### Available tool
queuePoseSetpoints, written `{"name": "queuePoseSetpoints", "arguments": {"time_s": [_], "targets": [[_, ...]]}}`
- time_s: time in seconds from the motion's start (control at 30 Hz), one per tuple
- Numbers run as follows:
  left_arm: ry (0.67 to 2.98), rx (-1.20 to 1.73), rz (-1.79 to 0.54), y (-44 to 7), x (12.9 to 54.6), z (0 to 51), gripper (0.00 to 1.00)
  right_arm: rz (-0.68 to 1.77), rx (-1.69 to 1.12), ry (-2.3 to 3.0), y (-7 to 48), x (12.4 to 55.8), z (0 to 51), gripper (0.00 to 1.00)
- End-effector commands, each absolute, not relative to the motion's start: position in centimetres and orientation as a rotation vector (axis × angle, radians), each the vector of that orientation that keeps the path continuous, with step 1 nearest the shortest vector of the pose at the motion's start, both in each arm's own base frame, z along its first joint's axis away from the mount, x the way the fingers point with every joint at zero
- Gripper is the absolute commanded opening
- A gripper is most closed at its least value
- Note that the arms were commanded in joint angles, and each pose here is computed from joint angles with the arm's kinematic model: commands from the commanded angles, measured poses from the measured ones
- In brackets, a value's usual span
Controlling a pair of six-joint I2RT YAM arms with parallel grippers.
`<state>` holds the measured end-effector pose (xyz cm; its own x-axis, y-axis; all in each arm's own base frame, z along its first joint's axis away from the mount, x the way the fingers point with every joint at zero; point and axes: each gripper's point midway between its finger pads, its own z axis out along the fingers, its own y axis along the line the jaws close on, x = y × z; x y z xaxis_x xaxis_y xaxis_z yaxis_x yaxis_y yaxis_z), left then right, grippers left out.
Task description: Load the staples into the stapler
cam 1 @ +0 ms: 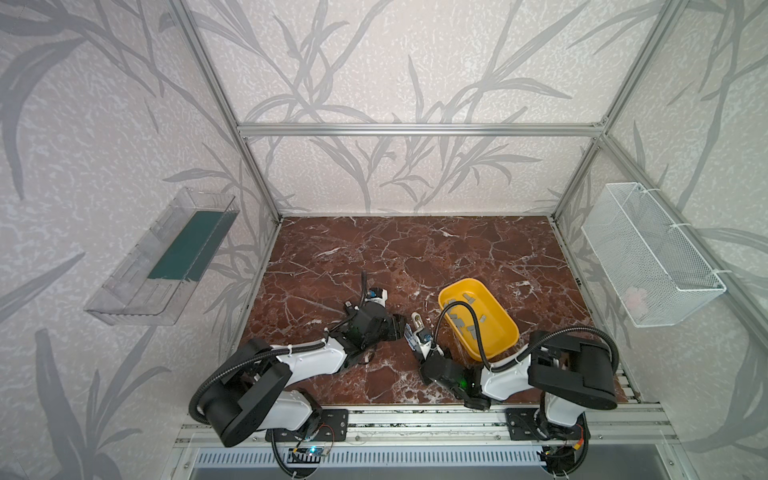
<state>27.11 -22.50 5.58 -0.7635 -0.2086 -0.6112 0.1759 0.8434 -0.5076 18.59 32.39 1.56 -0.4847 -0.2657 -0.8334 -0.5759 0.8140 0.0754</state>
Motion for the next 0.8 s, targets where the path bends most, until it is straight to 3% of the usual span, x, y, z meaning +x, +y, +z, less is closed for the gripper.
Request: {"name": "queuePoseSetpoints", "arguments": {"time_s": [0.0,0.27,0.77], "targets": [[2.286,-0.021,-0.799,-23.6,27.7,6.5,0.63,0.305,-0.749,2.237,29.2,16.8,-3.4,0.28],[2.3,0.038,-0.91,-25.2,26.5,6.8,0.51,0.305,-0.746,2.236,29.5,16.9,-3.4,0.28],[2.217,0.311,-0.993,-29.1,23.1,7.2,0.47,0.331,-0.695,2.226,29.7,17.3,-3.2,0.28]]}}
